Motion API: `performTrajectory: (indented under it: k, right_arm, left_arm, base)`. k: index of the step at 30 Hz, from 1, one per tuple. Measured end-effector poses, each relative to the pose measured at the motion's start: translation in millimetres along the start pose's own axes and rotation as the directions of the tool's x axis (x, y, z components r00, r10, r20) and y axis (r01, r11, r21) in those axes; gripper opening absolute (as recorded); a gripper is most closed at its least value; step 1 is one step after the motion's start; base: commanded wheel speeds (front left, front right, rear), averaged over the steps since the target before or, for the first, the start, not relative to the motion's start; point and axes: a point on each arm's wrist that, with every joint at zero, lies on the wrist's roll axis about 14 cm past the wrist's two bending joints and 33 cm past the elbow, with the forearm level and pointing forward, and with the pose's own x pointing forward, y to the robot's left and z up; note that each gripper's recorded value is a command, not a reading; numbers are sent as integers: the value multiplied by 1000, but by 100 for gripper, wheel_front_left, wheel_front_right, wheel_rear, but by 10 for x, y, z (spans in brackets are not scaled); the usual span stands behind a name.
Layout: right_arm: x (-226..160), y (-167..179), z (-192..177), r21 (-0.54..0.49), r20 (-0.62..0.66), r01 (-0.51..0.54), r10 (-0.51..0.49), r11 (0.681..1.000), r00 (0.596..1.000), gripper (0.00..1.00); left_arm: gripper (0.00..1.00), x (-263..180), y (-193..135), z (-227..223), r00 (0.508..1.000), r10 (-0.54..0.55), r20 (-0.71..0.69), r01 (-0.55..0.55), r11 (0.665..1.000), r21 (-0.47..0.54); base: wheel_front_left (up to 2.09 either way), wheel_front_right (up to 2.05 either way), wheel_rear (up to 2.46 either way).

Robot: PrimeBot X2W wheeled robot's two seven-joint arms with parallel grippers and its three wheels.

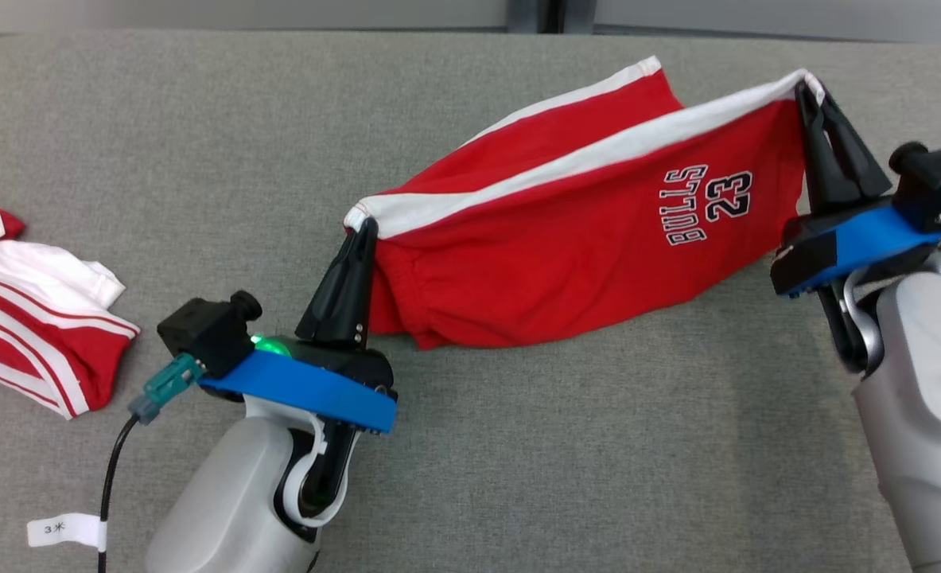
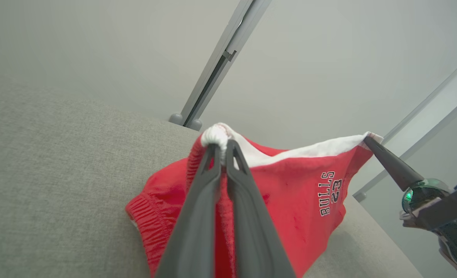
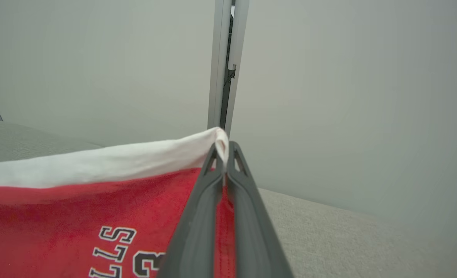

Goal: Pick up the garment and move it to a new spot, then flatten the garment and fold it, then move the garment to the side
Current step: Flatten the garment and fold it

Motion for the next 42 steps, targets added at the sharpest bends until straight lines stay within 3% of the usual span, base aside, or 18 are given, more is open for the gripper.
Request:
performTrajectory:
  k: [13,14,15,16,17,24,32,33,34,42]
  right_arm:
    - [821,179,-610,-76,-146,-81,69,994,987,0]
    - [864,180,-652,-65,-152,-73,63,995,986,11]
    - [898,192,-697,-65,-161,-74,63,995,985,88]
    - [922,226,-750,-74,-173,-86,72,994,982,100]
    - [937,266,-800,-69,-183,-91,77,993,980,100]
    - [838,216,-1018,-34,-241,-54,45,998,970,100]
    - [433,200,-1457,29,-397,-22,32,999,917,100]
    - [404,225,-1484,42,-413,-20,36,999,910,46]
    - [375,241,-1502,55,-427,-16,38,998,904,0]
    - [37,221,-1499,152,-455,69,8,986,890,0]
  left_arm:
    - [0,337,571,-155,993,113,-34,-114,993,-22]
    - [0,340,617,-192,991,126,-43,-127,991,-30]
    - [0,334,666,-234,989,138,-55,-140,989,-35]
    - [40,330,710,-247,987,149,-59,-151,988,-33]
    - [100,334,743,-247,986,158,-57,-160,986,-35]
    - [100,259,872,-265,977,206,-56,-207,978,-18]
    - [100,90,888,-249,970,240,-39,-240,971,-8]
    - [100,66,888,-245,970,242,-38,-242,970,3]
    - [100,33,895,-243,968,249,-37,-249,969,7]
    - [100,-245,883,-231,958,282,-42,-279,958,73]
  base:
    - [0,0,0]
    - [0,0,0]
    - [0,0,0]
    - [0,0,0]
    - [0,0,0]
    - [0,0,0]
    - [0,0,0]
    - [0,0,0]
    - [0,0,0]
    - [0,0,0]
